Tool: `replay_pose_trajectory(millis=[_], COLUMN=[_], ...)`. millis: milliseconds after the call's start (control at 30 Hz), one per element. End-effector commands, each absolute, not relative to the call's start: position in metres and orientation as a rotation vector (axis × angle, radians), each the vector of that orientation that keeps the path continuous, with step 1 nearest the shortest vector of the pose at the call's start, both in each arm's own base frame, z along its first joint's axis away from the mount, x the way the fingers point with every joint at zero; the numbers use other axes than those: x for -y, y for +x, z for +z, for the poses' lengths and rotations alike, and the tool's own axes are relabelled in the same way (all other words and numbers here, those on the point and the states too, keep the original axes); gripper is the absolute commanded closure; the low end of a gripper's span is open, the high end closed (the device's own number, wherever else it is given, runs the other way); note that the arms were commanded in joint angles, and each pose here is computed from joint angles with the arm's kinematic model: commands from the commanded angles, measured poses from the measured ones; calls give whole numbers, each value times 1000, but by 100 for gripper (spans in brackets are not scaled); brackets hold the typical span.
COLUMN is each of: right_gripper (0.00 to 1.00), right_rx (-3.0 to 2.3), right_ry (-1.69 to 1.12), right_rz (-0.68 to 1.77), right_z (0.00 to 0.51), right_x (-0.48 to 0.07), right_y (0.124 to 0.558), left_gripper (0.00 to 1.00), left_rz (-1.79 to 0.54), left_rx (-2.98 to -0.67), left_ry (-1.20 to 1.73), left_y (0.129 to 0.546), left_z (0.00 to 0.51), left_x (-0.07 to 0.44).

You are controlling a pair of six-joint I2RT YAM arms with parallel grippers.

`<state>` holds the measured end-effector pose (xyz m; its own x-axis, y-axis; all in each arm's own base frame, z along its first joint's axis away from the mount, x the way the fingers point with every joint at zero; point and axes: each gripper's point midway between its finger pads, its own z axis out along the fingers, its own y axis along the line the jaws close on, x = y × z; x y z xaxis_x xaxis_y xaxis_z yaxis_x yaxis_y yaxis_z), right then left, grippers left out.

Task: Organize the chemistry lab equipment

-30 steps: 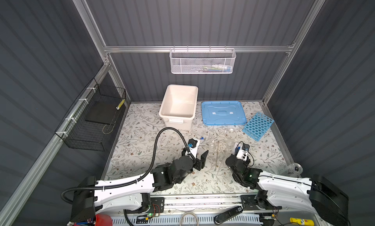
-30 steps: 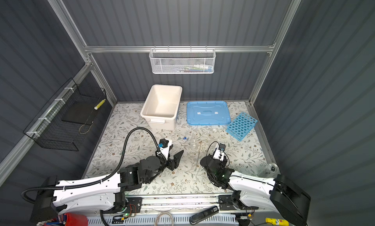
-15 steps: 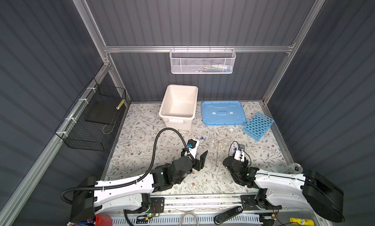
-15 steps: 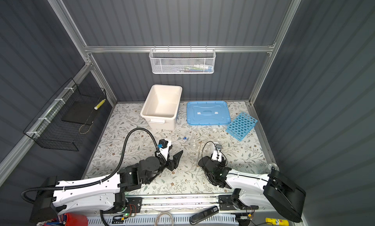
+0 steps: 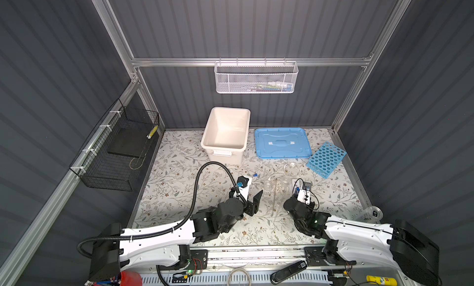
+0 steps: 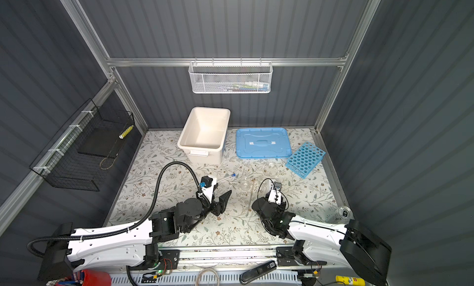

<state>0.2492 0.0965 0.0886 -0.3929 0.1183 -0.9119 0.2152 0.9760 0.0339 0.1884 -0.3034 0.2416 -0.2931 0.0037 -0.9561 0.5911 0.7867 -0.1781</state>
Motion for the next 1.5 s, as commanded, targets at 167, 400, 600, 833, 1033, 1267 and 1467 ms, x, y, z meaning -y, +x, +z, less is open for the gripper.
replay_pose_trajectory(millis=[167, 400, 600, 833, 1033, 1267, 1467], right_gripper=[47, 39, 36, 35, 38, 39, 41], right_rx=[-1970, -1965, -1994, -2015, -2105, -2315, -2388], right_ry=[252, 267, 267, 278, 282, 337, 350], right_rz=[-83, -42, -1, 82, 110, 134, 190], right_z=[96, 107, 120, 149, 165, 147, 127], right_x=[-90, -87, -93, -90, -84, -87, -93], right_y=[244, 240, 239, 229, 216, 202, 207], left_gripper=[31, 31, 31, 31, 31, 31, 31], left_rz=[-597, -593, -590, -588, -587, -582, -579], left_rx=[-1768, -1770, -1770, -1771, -1776, -1778, -1798], left_ry=[453, 460, 460, 460, 474, 484, 514], left_y=[192, 193, 193, 193, 193, 195, 195], left_z=[246, 245, 245, 245, 246, 249, 246], left_x=[302, 305, 305, 306, 311, 316, 328])
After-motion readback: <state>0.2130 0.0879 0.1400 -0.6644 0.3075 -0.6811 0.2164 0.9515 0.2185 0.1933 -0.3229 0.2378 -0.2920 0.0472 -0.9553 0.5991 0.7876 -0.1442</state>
